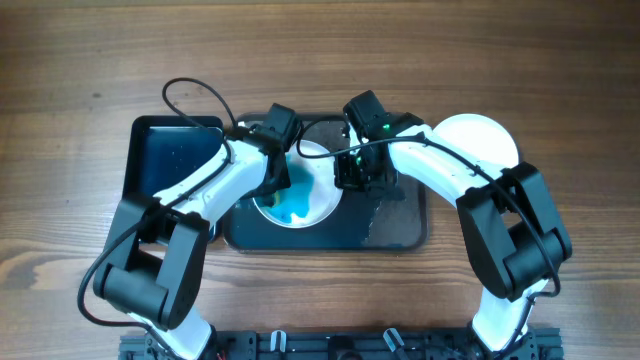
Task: Clean dirty plates on tray and stack at the side
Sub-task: 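Scrub the held plate with the sponge in the left gripper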
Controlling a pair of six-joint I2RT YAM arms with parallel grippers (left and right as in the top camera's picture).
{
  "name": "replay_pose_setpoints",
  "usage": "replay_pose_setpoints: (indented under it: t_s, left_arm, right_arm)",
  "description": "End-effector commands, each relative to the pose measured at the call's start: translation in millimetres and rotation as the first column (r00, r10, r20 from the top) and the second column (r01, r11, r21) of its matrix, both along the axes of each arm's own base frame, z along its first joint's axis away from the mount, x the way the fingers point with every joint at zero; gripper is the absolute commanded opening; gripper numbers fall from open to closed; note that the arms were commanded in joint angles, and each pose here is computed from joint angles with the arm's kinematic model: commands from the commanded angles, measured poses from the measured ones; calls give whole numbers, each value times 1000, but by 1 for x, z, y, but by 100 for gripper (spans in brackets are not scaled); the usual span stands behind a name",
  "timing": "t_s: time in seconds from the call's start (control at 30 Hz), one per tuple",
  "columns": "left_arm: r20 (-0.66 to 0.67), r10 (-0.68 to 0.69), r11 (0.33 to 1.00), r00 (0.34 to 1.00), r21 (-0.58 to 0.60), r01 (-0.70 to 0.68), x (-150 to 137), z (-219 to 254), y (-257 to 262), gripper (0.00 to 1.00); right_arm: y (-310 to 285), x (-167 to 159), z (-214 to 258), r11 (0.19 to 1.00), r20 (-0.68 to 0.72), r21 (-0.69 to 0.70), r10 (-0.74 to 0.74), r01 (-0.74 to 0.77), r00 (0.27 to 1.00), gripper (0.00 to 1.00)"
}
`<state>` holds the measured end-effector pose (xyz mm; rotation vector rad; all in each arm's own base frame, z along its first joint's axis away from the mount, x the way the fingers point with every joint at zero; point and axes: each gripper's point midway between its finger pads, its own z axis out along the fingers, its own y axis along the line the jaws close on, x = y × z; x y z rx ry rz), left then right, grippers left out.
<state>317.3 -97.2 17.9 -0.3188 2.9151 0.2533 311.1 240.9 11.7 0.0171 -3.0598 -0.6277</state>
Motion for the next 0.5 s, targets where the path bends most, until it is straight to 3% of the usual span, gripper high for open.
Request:
replay_pose_setpoints:
  t_s: [0.0, 0.1, 0.23, 0.47]
  left_arm:
    - [27, 23, 996, 999, -83, -21, 23, 19, -15, 4]
    - [43, -11, 981, 999, -191, 19, 38, 49, -40, 4]
    - [78, 5, 980, 997, -201, 11, 54, 84, -40, 4]
    - [106, 133, 977, 985, -178, -112, 73, 92, 9, 4]
  right_arm:
    - [-7, 3, 0, 1000, 6, -24, -13, 14, 1000, 4]
    - [-8, 3, -1, 1000, 7, -28, -13, 13, 1000, 4]
    - [-9, 3, -1, 999, 9, -31, -13, 13, 1000, 4]
    - [-11, 4, -5, 999, 12, -47, -14, 15, 1000, 5]
